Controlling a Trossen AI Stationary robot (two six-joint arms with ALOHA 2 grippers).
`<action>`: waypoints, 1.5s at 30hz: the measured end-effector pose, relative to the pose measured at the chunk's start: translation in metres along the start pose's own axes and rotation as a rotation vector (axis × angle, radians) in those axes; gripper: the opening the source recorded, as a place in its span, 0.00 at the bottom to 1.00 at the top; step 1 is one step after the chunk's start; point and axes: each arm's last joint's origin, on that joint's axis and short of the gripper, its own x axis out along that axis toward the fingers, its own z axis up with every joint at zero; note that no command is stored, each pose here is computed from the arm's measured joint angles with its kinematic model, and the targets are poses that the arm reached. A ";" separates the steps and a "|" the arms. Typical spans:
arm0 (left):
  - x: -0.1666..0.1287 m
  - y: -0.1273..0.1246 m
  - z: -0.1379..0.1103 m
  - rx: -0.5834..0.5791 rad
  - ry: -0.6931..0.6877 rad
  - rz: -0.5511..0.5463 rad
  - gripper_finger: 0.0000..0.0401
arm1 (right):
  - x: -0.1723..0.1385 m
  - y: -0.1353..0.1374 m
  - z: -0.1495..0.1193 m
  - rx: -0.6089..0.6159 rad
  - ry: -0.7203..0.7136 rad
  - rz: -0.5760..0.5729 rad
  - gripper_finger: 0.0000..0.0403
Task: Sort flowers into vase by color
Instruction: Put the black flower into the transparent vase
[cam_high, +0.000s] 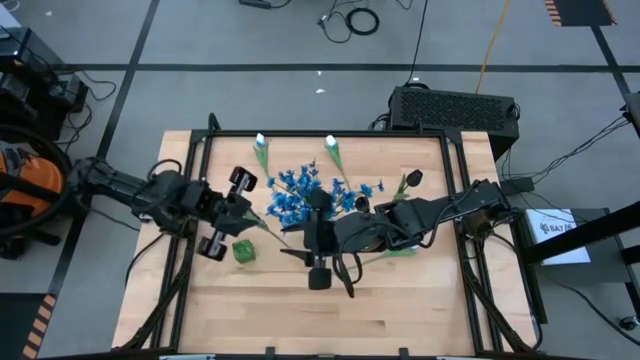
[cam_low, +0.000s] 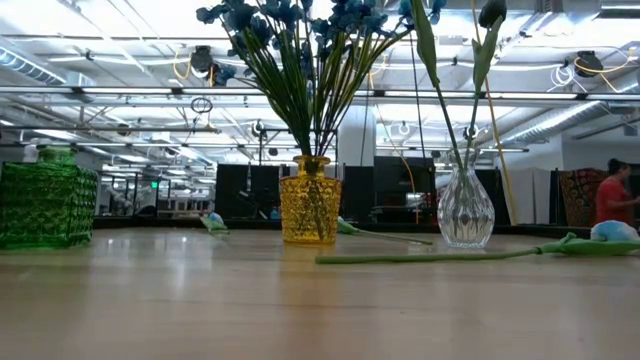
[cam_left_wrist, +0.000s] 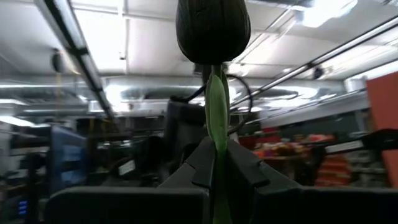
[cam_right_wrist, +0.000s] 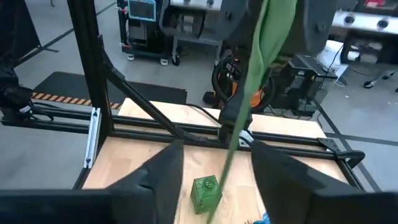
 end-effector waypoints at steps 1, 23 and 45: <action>0.001 -0.001 -0.001 0.012 0.004 0.012 0.06 | 0.001 0.000 0.000 0.001 -0.001 0.000 0.47; 0.004 -0.009 -0.006 0.096 0.013 -0.003 0.06 | 0.016 -0.009 0.000 0.032 -0.051 -0.030 0.48; 0.004 -0.008 -0.010 0.149 0.059 0.043 0.18 | 0.017 -0.009 -0.003 0.022 -0.024 -0.030 0.01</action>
